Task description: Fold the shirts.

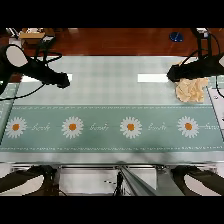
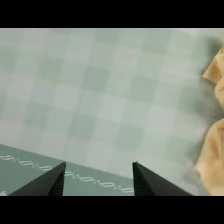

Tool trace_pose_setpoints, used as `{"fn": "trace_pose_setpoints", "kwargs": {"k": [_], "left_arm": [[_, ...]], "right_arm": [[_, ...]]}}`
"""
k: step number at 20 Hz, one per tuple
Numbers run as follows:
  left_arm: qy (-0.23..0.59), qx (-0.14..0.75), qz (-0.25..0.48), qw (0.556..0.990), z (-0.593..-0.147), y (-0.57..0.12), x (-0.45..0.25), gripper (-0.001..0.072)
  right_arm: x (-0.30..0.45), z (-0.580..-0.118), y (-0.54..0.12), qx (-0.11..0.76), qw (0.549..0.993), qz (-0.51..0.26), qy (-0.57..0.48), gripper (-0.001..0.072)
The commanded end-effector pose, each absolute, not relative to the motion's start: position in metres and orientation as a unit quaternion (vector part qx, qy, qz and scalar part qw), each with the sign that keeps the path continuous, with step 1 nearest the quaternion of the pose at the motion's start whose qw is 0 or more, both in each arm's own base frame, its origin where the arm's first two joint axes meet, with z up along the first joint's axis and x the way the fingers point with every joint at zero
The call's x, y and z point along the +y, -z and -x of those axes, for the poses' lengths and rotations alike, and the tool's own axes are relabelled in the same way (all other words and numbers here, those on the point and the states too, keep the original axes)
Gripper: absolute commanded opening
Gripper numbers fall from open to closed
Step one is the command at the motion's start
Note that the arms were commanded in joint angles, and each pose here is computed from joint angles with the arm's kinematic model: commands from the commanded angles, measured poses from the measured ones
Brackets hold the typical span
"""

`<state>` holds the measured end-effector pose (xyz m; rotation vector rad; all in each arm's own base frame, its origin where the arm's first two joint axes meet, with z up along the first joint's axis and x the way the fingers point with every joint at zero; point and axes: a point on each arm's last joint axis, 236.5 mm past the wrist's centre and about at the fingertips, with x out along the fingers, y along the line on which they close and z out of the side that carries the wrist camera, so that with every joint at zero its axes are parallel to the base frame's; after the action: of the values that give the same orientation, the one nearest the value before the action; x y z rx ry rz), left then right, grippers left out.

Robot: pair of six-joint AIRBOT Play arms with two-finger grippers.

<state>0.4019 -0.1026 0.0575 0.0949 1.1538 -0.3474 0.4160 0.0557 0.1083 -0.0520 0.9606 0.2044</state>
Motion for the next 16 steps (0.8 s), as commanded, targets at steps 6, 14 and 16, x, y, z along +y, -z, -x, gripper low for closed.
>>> {"fn": "trace_pose_setpoints", "kwargs": {"k": [6, 14, 16], "left_arm": [[0.163, 0.539, -0.043, 0.825, -0.407, -0.056, -0.104, 0.0720], [0.170, 0.558, -0.037, 0.811, -0.396, -0.052, -0.107, 0.0720], [0.176, 0.558, -0.029, 0.811, -0.395, -0.053, -0.111, 0.0720]], "right_arm": [[-0.135, -0.483, -0.135, 0.332, 0.918, 0.111, 0.185, 0.0602], [-0.161, -0.479, -0.016, 0.414, 0.870, -0.216, 0.158, 0.0601], [-0.160, -0.483, -0.001, 0.418, 0.863, -0.237, 0.156, 0.0601]]}}
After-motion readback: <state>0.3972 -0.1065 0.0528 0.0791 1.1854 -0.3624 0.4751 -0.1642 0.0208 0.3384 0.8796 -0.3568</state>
